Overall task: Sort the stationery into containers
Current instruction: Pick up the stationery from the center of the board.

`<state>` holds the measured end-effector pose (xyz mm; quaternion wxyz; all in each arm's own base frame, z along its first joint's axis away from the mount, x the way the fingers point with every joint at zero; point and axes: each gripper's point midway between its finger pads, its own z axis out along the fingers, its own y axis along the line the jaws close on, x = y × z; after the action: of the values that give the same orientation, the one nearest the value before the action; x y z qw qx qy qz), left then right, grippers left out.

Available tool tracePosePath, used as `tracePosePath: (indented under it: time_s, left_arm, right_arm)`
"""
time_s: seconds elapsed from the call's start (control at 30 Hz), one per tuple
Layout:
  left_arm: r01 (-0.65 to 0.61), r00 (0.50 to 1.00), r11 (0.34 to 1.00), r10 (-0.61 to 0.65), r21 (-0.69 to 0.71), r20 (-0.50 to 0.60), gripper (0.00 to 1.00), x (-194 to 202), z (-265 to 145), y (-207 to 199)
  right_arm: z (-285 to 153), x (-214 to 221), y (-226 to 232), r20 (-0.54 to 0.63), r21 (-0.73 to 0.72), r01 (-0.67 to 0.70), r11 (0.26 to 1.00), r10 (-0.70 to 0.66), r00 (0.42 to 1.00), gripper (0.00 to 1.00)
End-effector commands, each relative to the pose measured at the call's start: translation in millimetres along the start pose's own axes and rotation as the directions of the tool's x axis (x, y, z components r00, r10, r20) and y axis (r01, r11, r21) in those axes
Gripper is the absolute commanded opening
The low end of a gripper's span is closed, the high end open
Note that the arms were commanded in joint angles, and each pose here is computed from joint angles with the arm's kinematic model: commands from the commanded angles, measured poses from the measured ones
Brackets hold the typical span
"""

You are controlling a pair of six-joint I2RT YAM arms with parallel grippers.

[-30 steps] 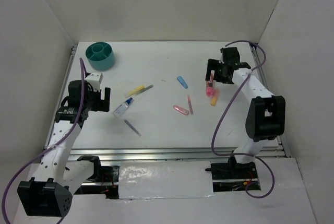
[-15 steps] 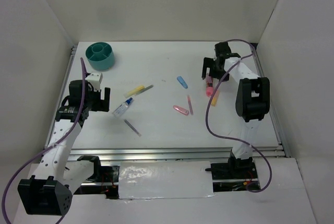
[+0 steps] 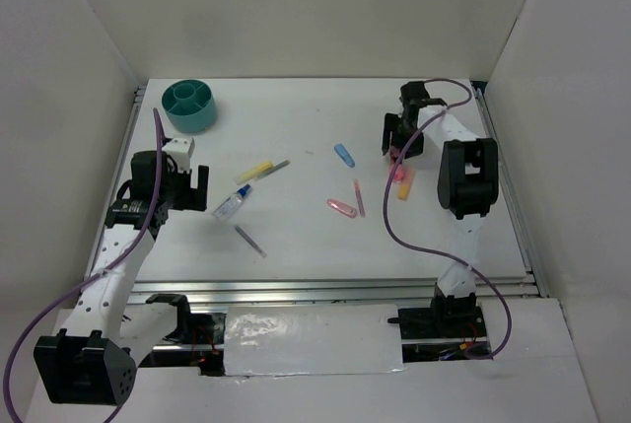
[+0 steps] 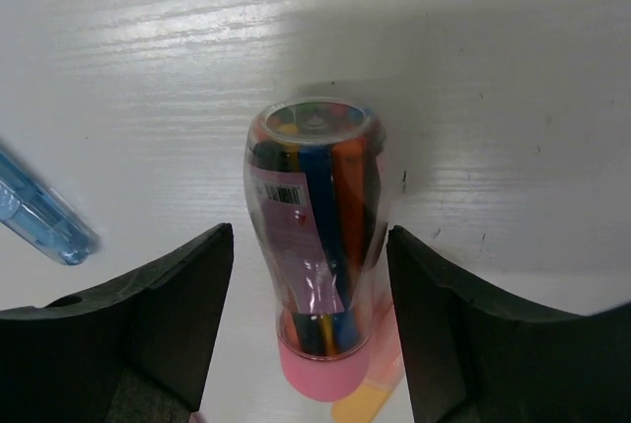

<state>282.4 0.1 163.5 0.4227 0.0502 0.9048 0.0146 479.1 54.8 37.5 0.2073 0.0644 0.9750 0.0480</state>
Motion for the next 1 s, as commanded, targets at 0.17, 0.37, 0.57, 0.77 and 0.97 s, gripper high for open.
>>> tracePosePath:
  time_s: [0.17,0.37,0.57,0.77,0.97]
  left_arm:
    - [-0.025,0.999,0.999,0.024,0.038,0.025,0.99,-9.2,4.0,-4.6]
    - [-0.029,0.999,0.999,0.027,0.042,0.027,0.99,-9.2,3.9,-5.1]
    - [-0.079,0.994,0.991,0.071,0.105,0.078,0.99,-15.1,-7.0,-15.5]
    - [-0.317,0.899,0.922,0.218,0.221,0.38,0.99,-45.4,-38.4,-47.8]
    - [-0.649,0.683,0.744,0.48,0.156,0.55,0.94,-79.9,-62.8,-68.1]
  right_arm:
    - [5.4,-13.7,6.4,-0.028,0.001,0.02,1.0,-0.02,0.999,0.6]
    - [13.3,-15.6,3.4,-0.059,0.036,0.045,0.998,-0.043,0.997,0.5]
    - [-15.8,-26.1,18.6,0.002,-0.025,0.095,0.995,-0.095,0.996,0.09]
    - [-99.3,-27.5,83.6,0.14,-0.257,0.237,0.937,-0.207,0.968,0.0]
    - [-156.9,16.4,141.1,0.116,-0.472,0.259,0.843,-0.232,0.966,0.0]
